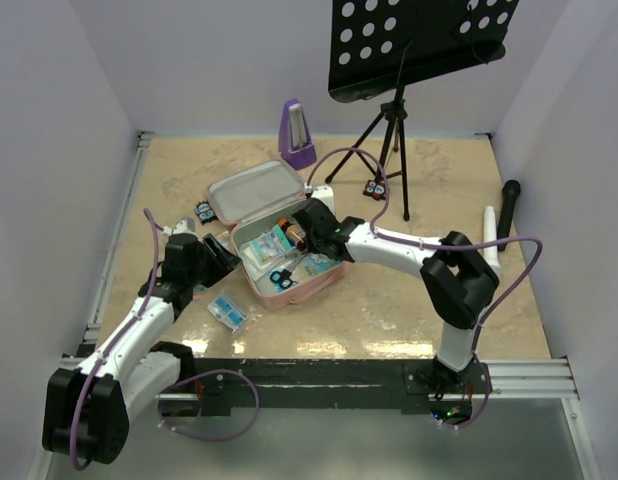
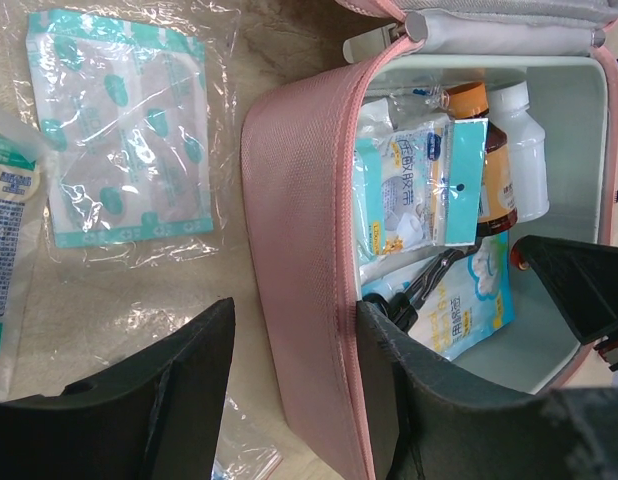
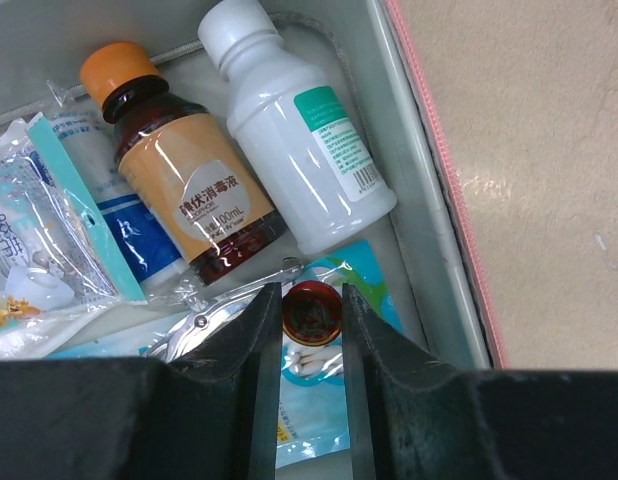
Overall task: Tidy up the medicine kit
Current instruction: Place the medical item at the medicine box.
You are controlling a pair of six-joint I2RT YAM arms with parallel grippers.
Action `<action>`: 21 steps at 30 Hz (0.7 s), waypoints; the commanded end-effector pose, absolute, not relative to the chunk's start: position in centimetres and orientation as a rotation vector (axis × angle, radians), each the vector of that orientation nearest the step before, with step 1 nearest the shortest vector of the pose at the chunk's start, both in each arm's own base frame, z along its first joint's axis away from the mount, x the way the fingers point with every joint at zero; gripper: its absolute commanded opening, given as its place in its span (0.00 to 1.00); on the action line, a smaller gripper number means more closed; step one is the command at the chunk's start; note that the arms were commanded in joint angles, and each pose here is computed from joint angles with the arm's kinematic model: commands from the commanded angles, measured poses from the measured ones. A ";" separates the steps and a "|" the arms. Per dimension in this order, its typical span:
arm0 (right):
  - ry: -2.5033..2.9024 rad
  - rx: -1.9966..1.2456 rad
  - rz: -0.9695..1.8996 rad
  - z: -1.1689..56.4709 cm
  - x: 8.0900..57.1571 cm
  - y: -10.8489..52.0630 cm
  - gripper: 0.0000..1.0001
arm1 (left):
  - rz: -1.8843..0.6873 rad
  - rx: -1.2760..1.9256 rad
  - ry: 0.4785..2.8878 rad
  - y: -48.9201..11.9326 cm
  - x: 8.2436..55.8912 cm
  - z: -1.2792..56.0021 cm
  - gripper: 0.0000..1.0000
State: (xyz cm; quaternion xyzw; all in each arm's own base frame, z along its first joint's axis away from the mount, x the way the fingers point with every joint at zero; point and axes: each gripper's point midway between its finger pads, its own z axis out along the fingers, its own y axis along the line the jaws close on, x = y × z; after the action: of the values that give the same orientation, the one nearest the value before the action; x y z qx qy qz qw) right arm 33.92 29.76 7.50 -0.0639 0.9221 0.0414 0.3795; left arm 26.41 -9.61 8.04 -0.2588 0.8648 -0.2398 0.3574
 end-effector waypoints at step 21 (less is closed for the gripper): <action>2.140 -0.253 0.417 17.1 31.2 34.2 0.38 | -0.603 -0.681 2.201 -9.4 27.5 8.9 0.55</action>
State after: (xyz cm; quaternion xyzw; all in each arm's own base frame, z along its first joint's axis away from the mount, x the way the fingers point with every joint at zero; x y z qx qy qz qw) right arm 30.75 33.44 10.08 -0.1182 0.9050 0.1037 0.3954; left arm 27.04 -9.72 8.02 -0.2580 0.8622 -0.2425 0.3622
